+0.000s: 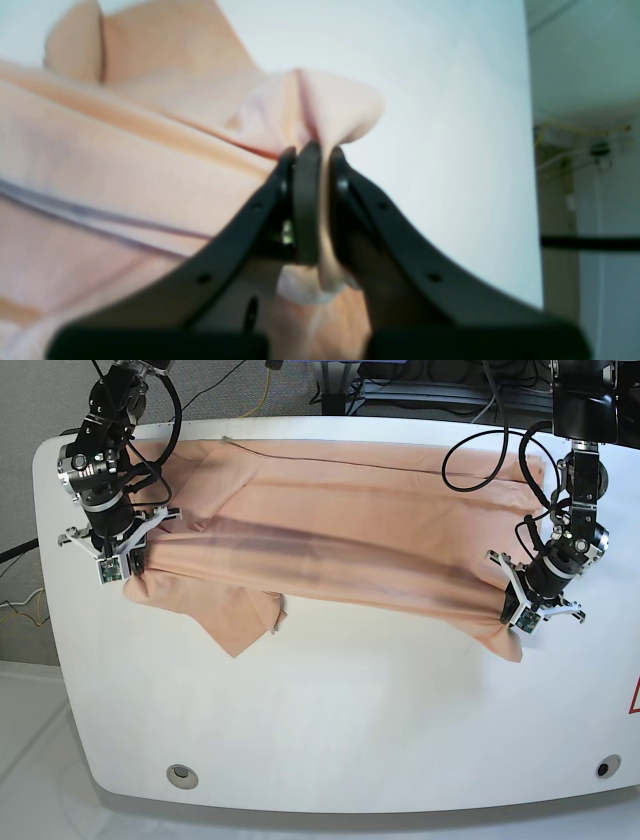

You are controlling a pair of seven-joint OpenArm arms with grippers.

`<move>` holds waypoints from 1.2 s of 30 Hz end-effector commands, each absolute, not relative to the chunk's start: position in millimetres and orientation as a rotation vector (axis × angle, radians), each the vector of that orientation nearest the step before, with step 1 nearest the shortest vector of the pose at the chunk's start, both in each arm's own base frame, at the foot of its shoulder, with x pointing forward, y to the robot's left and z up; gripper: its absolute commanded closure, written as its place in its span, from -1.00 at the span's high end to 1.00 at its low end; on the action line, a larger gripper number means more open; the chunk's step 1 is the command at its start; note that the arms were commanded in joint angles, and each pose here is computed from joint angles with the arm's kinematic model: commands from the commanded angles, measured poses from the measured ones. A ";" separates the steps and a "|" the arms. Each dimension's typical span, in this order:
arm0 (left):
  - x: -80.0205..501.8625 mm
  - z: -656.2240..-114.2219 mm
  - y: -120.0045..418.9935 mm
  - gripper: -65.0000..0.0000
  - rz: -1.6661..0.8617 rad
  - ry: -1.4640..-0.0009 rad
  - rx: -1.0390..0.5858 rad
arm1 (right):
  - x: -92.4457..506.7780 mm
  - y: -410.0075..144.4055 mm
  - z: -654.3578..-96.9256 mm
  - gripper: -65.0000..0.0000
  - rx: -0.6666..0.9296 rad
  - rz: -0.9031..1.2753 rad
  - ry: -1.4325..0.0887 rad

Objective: Fold the T-shirt properly
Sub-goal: 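Carry the held fabric with both grippers over toward the shoulder edge, then lower the folded fabric onto the shoulder edge with both grippers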

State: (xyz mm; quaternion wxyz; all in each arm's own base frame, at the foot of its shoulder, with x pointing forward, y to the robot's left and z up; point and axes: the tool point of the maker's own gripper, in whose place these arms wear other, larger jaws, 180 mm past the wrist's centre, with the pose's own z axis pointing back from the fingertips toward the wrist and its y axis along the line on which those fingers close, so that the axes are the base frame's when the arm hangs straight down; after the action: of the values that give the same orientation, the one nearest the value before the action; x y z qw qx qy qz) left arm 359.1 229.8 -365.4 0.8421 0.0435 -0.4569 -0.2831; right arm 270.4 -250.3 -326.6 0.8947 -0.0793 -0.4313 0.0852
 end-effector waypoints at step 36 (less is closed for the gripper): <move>321.9 -398.8 255.2 -0.92 -0.580 -0.777 0.153 | 208.8 -266.3 -365.6 -1.00 -0.205 0.166 -0.655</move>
State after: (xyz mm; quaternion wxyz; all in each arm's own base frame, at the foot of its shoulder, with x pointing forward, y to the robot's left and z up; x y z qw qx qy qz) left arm 312.0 249.6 -411.8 0.8893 0.0626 -0.3552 -0.2812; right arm 206.1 -261.1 -373.5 0.9435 -0.0903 -0.3083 0.0811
